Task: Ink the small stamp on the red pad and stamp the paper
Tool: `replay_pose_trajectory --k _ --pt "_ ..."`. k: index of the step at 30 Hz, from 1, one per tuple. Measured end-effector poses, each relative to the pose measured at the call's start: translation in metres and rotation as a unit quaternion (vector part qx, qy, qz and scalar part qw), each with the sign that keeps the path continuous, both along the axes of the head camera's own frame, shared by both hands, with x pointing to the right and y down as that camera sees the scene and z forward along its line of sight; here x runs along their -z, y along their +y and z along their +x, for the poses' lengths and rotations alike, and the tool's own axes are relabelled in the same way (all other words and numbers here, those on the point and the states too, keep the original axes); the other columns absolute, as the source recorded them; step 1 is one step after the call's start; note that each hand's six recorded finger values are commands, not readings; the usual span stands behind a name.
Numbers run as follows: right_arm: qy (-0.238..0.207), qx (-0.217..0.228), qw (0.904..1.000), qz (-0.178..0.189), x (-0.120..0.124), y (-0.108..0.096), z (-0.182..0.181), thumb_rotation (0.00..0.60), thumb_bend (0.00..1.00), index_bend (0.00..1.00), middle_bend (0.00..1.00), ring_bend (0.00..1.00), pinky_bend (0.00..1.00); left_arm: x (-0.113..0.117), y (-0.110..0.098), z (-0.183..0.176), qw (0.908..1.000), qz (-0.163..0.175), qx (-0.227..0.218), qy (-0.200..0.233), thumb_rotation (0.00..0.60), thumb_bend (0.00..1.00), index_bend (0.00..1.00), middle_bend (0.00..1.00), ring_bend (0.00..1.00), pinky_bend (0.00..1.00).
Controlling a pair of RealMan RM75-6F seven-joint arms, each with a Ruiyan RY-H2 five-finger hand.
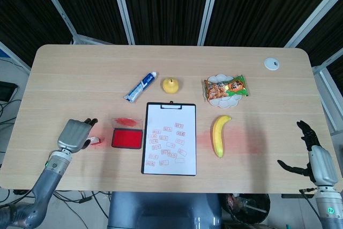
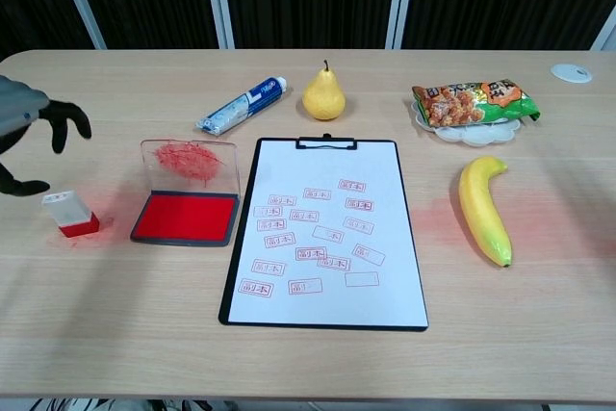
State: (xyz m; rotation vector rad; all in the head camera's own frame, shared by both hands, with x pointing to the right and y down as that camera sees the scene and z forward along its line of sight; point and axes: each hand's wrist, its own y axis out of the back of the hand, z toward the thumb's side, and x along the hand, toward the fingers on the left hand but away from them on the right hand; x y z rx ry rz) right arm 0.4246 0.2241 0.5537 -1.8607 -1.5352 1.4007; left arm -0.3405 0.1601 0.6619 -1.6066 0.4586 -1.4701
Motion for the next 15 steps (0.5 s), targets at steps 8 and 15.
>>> replay_pose_trajectory --k 8,15 --pt "0.014 0.015 0.9998 0.006 0.0 0.0 -0.002 0.6 0.12 0.01 0.0 0.0 0.22 0.058 0.009 -0.035 0.9916 0.095 0.052 0.071 0.6 0.17 0.0 0.0 0.0 0.0" --pt "0.029 0.029 0.9991 0.013 0.001 0.001 -0.003 0.6 0.12 0.01 0.0 0.0 0.22 0.084 0.038 -0.074 0.9837 0.143 0.078 0.077 0.6 0.16 0.0 0.0 0.0 0.0"
